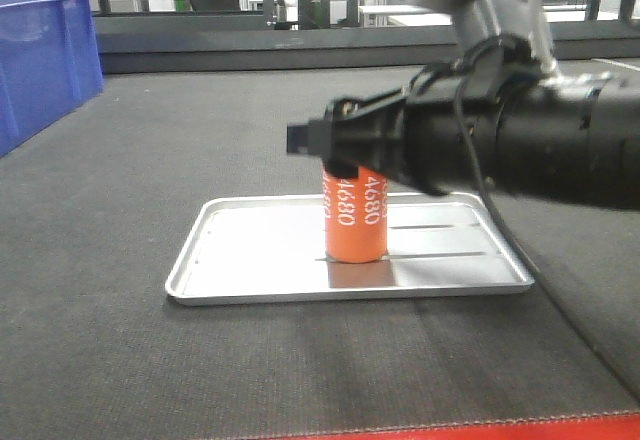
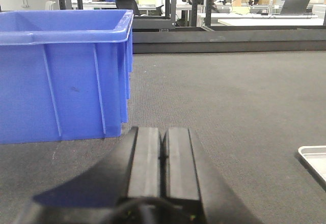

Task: Grab orange capacitor from left shelf to right conveyor
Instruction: 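Lower the cylinder upright onto the tray and open the right gripper, then lift the right gripper up away from the cylinder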

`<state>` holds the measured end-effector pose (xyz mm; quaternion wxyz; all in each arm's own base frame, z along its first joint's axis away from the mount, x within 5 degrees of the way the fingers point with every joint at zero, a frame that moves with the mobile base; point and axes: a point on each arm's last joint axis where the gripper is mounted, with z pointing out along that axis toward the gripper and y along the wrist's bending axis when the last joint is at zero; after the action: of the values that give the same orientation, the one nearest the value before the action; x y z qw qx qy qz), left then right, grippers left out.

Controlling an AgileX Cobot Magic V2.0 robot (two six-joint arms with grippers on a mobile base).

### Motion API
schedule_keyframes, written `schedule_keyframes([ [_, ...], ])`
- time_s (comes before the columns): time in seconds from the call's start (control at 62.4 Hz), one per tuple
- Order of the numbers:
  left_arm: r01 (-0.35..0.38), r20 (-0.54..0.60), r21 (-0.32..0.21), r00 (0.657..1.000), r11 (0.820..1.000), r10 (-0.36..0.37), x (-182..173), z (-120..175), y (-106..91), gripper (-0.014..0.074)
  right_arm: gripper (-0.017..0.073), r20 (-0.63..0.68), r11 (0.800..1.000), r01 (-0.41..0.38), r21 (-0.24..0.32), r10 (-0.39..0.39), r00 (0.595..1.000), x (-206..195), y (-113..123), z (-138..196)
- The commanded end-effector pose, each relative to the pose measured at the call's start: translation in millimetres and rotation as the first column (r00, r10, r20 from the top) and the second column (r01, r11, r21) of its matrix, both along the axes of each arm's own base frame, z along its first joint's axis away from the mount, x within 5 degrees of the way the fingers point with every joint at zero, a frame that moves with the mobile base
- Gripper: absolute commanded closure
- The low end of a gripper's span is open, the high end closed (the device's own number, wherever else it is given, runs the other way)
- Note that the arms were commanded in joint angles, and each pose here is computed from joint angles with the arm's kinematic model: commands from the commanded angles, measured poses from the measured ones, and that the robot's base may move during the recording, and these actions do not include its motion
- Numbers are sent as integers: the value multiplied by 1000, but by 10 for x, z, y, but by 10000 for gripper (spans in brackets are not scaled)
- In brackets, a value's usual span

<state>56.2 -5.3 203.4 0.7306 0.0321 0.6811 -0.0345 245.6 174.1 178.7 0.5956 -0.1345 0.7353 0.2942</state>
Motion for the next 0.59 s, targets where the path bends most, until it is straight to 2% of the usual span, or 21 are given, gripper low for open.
schedule_keyframes([
  [0.0,4,85,-14,996,1000,-3,-4,96,-1,699,-55,174,994,-6,113,-14,985,3,-15,405],
  [0.096,4,85,-14,996,1000,-3,-4,96,-1,699,-43,216,990,-11,141,-20,976,-63,-62,614],
  [0.16,4,85,-14,996,1000,-3,-4,96,-1,699,46,230,989,-11,149,-23,973,-130,-109,770],
  [0.224,4,85,-14,996,1000,-3,-4,96,-1,699,232,224,990,-8,142,-24,974,-215,-169,919],
  [0.305,4,85,-14,996,1000,-3,-4,96,-1,699,534,200,993,0,121,-24,979,-342,-261,1086],
  [0.385,4,85,-14,996,1000,-3,-4,96,-1,699,462,186,994,6,107,-26,982,-505,-378,1263],
  [0.481,4,85,-14,996,1000,-3,-4,96,-1,699,480,203,993,8,116,-32,979,-720,-530,1473],
  [0.577,4,85,-14,996,1000,-3,-4,96,-1,699,482,249,989,5,149,-42,968,-936,-680,1665],
])
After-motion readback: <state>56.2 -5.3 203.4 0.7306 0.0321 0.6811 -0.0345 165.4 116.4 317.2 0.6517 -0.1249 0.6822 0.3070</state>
